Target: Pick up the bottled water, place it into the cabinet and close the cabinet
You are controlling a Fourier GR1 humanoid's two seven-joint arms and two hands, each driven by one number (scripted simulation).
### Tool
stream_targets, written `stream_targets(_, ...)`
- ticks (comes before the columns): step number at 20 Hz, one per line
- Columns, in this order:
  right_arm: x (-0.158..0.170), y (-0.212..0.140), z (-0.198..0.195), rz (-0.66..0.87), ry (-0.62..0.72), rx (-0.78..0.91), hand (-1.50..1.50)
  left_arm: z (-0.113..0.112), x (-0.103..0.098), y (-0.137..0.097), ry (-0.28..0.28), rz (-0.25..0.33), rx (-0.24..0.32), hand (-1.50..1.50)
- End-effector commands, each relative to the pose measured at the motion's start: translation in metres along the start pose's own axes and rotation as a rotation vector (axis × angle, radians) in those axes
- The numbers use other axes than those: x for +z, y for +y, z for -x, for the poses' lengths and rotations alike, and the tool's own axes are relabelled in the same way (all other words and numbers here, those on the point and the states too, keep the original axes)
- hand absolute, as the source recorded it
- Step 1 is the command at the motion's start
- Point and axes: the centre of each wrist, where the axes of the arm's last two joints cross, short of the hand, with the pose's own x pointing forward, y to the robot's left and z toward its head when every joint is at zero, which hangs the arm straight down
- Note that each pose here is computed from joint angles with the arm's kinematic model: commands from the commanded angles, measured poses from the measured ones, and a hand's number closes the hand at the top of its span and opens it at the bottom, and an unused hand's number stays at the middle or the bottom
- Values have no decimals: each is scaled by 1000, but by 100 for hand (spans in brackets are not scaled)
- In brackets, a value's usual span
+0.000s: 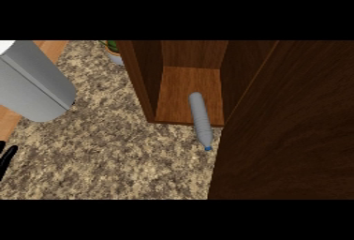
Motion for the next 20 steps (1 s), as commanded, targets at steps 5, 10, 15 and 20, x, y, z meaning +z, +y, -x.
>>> stream_targets(5, -39, 24, -33, -13, -1, 166, 150, -11, 4, 13, 2, 18, 2, -150)
stream_targets(10, -72, 24, -28, -8, -42, 111, 150, -16, 8, 24, -10, 24, 7, -150)
stream_targets(15, -106, 20, -29, 30, -46, 98, 150, -23, 10, 31, -9, 42, 2, -150)
stream_targets(20, -148, 25, -30, -31, 6, 55, 150, -30, 6, 42, -17, 63, -9, -150)
